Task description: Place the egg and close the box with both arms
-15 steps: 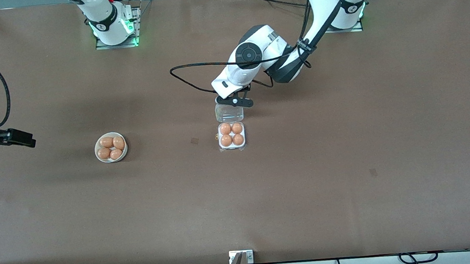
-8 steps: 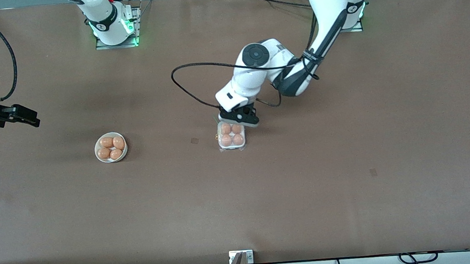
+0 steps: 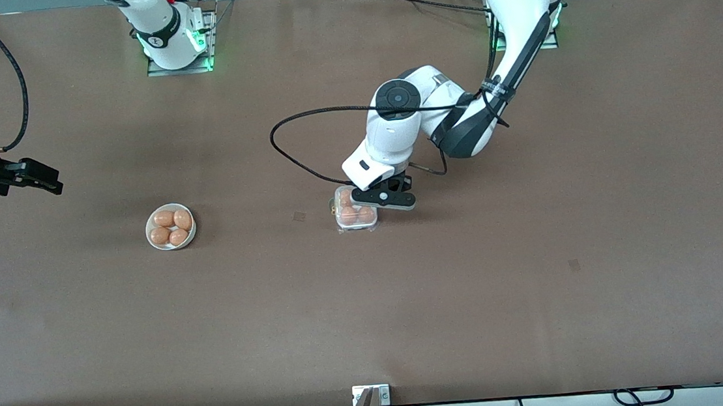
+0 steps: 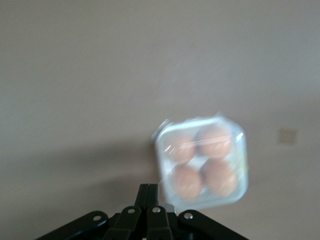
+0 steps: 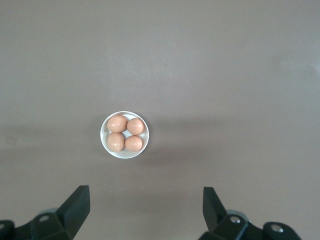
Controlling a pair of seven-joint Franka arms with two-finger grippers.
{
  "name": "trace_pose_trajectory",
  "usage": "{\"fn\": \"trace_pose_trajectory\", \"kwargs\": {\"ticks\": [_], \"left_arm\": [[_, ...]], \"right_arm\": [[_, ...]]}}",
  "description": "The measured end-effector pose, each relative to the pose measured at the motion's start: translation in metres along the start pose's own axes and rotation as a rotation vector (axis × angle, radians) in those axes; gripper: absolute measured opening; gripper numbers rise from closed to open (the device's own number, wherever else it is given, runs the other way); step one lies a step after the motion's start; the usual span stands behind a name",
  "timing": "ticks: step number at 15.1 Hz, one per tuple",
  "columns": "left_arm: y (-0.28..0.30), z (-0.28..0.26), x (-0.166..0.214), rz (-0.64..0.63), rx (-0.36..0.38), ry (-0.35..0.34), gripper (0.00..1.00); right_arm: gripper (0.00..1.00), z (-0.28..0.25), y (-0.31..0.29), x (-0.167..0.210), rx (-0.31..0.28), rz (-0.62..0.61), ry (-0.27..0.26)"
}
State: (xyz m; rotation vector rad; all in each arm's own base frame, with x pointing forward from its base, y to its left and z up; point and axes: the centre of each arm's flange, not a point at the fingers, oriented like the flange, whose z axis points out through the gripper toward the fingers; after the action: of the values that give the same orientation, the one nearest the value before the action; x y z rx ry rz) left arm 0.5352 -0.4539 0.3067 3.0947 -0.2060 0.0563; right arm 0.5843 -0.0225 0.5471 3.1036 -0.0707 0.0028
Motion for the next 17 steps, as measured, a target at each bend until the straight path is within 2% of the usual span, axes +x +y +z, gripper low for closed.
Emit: {"fn": "trace_pose_trajectory", "kwargs": {"ticks": [3,7,9,12,15,16,17], "left_arm": [[-0.015,-0.023,-0.016,0.067,0.136,-0.123,0.02],[-0.047,-0.039,-0.044,0.240,0.311,-0.359,0.04],[-0.062,-0.042,-0.049,0.299,0.392,-0.420,0.06],[-0.080,-0.051,-0.044,0.409,0.455,-0.457,0.31],[-0.112,-0.075,-0.028,0.400,0.430,-0.450,0.55],[-0.126,-0.089,-0.022,0.374,0.411,-0.442,0.68],[-0.140,-0.103,-0.017,0.343,0.383,-0.433,0.77]], "right_arm": [[1.00,-0.001,0.000,0.000,0.000,0.000,0.003],[1.00,-0.003,-0.001,0.001,0.000,-0.003,0.006],[1.00,-0.003,-0.002,0.001,0.000,-0.003,0.006],[1.00,-0.003,-0.008,0.000,0.000,-0.014,0.007],[1.00,-0.003,-0.009,0.000,0.000,-0.016,0.007],[1.00,-0.004,-0.008,0.000,0.000,-0.014,0.007],[1.00,-0.004,-0.006,0.000,0.000,-0.011,0.001]]}}
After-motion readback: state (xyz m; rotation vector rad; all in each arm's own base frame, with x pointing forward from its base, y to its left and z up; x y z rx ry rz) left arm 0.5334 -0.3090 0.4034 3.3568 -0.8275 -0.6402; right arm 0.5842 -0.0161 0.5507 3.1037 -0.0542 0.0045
